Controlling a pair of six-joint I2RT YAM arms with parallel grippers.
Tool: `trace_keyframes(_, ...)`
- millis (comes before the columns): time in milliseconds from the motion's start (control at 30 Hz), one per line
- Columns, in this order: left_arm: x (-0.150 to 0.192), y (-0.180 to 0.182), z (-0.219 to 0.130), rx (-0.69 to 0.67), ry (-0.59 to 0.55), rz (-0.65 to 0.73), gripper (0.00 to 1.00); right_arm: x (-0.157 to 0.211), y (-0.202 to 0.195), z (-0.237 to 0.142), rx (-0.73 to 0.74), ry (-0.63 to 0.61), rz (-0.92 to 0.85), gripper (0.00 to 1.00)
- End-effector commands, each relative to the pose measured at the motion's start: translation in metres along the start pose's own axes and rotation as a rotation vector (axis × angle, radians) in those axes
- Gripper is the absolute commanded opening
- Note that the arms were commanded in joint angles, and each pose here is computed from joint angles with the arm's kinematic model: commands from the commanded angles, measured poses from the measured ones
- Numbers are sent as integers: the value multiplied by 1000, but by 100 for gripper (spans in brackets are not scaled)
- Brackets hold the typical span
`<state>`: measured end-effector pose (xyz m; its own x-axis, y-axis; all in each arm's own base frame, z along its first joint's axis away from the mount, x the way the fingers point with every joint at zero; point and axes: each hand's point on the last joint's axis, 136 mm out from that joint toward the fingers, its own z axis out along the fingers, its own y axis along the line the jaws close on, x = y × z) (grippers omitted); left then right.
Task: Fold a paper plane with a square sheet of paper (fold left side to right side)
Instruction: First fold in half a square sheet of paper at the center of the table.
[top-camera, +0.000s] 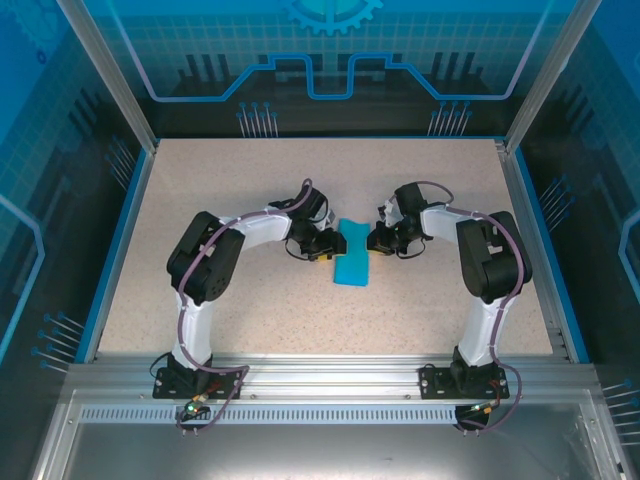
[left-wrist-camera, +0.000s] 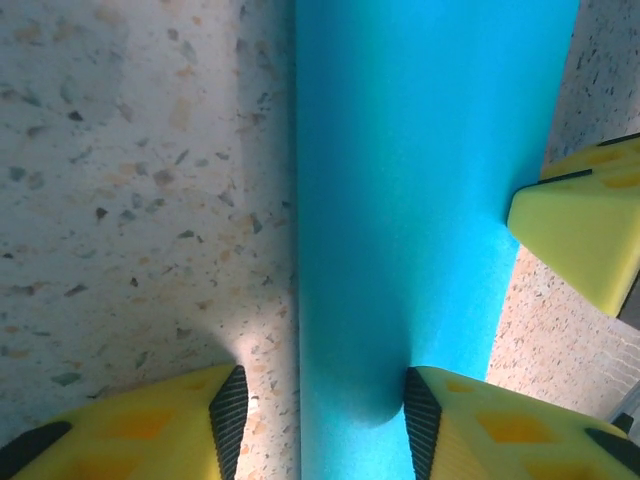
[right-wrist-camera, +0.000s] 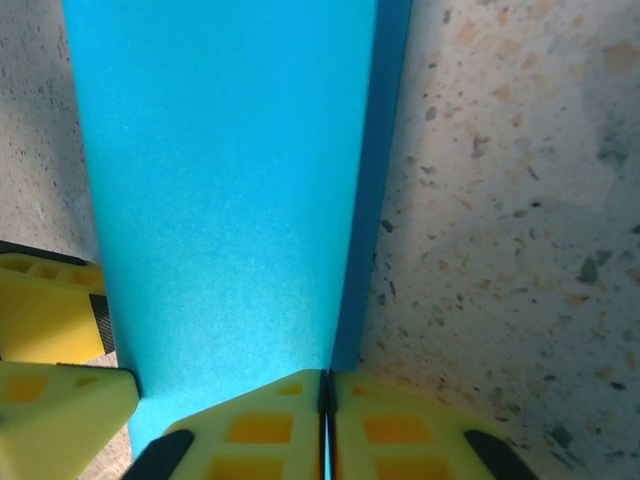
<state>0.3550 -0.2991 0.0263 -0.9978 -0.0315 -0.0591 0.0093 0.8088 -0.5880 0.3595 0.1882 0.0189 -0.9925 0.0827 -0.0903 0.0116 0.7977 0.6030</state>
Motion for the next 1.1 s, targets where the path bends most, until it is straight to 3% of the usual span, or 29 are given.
trace_keyframes(0, 4, 9, 7, -56, 23, -24, 46, -5, -1, -2, -6, -3, -8, 16)
trace_keyframes(367, 5, 17, 10, -92, 28, -29, 44, -7, -18, -37, 111, -91, -10, 42)
trace_keyframes(1067, 12, 23, 13, -136, 71, -5, 42, 3, -38, -42, 168, -76, 14, 39)
